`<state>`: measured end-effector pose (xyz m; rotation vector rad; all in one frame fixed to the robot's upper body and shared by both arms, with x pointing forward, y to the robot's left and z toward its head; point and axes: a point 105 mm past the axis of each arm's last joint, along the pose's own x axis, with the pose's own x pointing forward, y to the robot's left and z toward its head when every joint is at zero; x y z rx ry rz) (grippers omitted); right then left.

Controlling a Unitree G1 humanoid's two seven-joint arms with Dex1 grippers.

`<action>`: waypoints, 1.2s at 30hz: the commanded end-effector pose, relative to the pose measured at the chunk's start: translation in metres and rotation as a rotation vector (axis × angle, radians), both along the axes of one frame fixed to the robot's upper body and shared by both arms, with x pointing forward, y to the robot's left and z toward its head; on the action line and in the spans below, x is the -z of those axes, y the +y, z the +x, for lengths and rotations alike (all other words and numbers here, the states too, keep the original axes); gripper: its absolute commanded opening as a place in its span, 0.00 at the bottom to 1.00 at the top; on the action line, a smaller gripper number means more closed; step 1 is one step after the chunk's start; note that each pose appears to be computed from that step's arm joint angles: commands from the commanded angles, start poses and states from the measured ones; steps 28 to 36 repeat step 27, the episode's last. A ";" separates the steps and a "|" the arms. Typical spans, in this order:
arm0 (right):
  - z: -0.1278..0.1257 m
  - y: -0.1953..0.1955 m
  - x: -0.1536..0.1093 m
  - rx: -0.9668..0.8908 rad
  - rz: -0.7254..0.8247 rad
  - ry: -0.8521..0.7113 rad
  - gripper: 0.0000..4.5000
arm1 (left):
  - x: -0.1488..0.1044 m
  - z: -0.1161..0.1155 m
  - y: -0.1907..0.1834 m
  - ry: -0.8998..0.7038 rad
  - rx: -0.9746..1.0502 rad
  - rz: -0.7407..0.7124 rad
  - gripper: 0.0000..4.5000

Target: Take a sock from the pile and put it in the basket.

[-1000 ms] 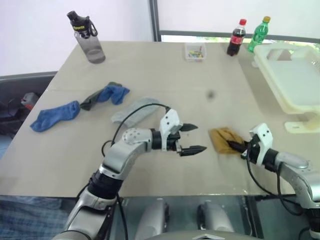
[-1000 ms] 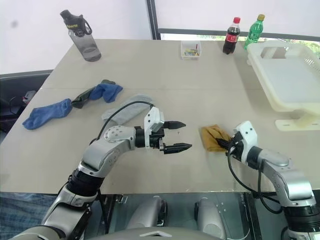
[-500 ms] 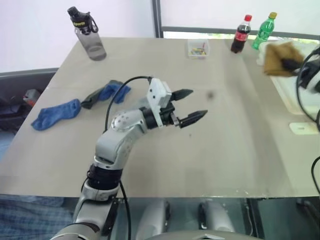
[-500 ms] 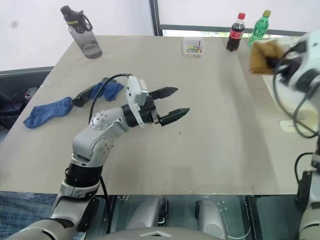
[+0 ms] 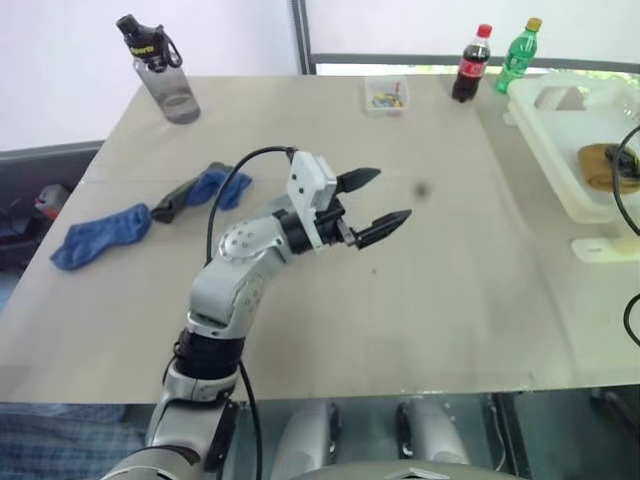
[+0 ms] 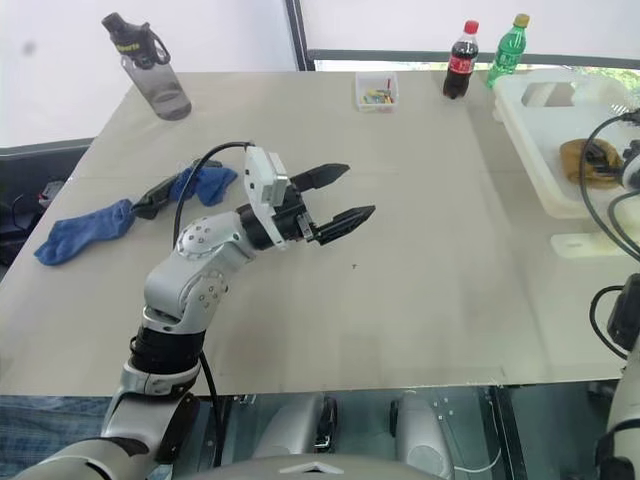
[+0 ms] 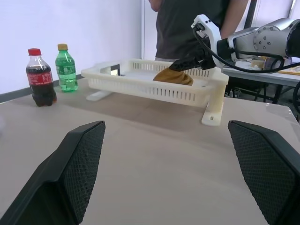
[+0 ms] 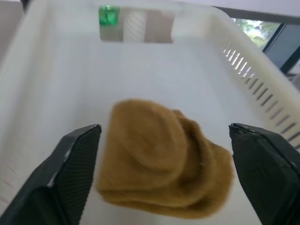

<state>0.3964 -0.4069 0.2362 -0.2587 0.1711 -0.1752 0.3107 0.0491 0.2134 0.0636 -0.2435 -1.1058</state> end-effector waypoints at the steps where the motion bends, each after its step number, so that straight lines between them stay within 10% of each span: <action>1: -0.004 0.000 -0.044 -0.043 -0.233 -0.069 0.99 | -0.009 -0.005 0.007 -0.059 -0.028 -0.003 1.00; 9: 0.009 0.102 -0.049 -0.614 -0.182 -0.149 0.99 | -0.001 -0.013 0.048 -0.035 -0.185 0.045 1.00; 15: -0.047 0.190 0.009 -1.109 0.018 -0.140 0.99 | 0.023 -0.037 0.088 0.023 -0.356 0.116 1.00; 23: -0.104 0.196 0.077 -1.192 0.087 0.050 0.99 | 0.052 -0.068 0.124 0.137 -0.537 0.113 1.00; 36: -0.114 0.192 0.086 -1.205 0.117 0.094 0.99 | 0.061 -0.078 0.131 0.158 -0.554 0.123 1.00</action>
